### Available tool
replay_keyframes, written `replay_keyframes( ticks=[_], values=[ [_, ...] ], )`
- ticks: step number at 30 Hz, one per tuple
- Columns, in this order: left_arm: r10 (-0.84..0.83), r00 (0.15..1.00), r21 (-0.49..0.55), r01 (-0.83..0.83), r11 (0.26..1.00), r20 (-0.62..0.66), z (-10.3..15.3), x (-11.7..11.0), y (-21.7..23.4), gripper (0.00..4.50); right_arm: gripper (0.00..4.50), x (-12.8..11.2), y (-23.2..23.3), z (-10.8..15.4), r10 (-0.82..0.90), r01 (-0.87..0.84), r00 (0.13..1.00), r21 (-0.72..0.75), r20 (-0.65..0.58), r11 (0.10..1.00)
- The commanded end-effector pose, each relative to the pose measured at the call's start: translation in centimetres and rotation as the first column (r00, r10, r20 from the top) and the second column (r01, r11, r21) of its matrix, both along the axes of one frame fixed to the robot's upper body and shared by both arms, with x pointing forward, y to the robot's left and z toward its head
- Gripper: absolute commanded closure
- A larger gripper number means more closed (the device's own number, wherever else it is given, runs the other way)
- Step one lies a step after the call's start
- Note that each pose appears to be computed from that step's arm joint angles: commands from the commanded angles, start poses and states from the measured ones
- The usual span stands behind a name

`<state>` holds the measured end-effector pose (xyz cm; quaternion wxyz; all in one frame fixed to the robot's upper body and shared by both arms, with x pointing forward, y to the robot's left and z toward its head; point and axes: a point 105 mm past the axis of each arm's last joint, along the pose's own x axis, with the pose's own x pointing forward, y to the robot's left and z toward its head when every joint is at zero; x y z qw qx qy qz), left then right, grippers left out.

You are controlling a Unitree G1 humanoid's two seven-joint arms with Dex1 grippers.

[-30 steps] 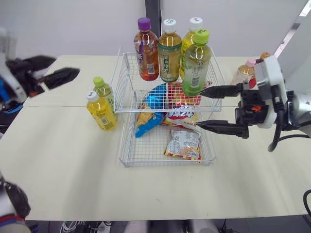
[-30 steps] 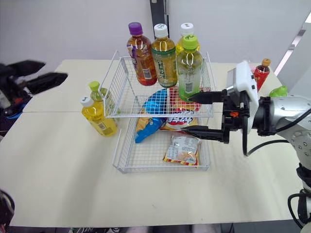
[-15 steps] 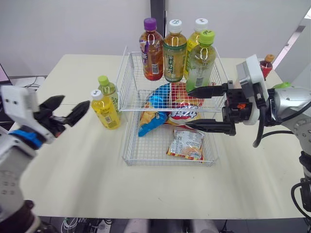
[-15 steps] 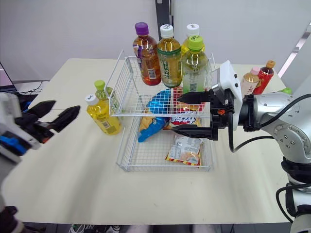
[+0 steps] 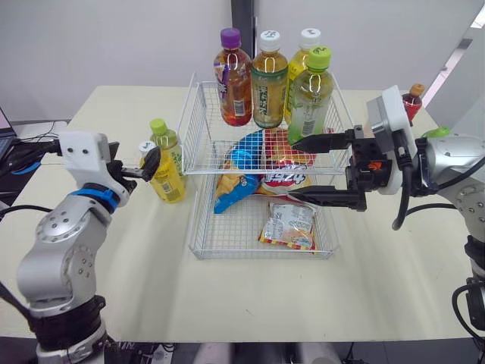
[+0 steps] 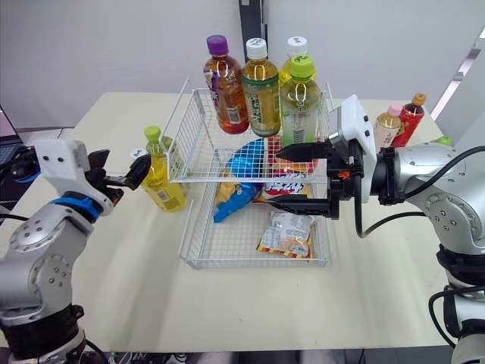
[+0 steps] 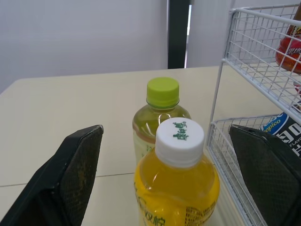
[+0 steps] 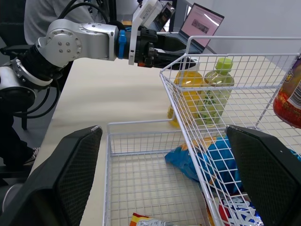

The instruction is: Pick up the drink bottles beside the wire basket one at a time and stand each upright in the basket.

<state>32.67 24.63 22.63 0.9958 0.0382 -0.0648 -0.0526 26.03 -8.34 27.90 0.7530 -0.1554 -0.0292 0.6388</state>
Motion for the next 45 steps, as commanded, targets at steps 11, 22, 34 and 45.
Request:
replay_keyframes(
  ticks=[11, 22, 34, 45],
  values=[
    [0.017, 0.999, 0.078, -0.020, 0.997, 0.035, 0.5, 2.5, -0.8, 0.04, 0.00, -0.6, -0.2, 1.3, -0.002, 0.002, 0.999, 0.014, 0.050, 1.000],
    [0.021, 1.000, 0.030, -0.022, 0.999, 0.023, 0.2, 2.1, -0.9, 2.13, 0.00, -0.5, -0.4, 1.4, -0.011, 0.010, 0.999, 0.016, 0.050, 1.000],
    [0.007, 0.999, 0.012, -0.007, 1.000, 0.047, 2.4, 0.0, 0.2, 3.14, 0.00, -0.1, -0.9, 1.5, -0.036, 0.035, 0.998, 0.023, 0.060, 0.999],
    [-0.219, 0.975, 0.037, 0.219, 0.975, 0.022, 12.5, -2.4, 1.0, 3.14, 0.00, 0.2, -2.3, 1.8, -0.085, 0.084, 0.995, 0.025, 0.046, 0.996]
  ],
)
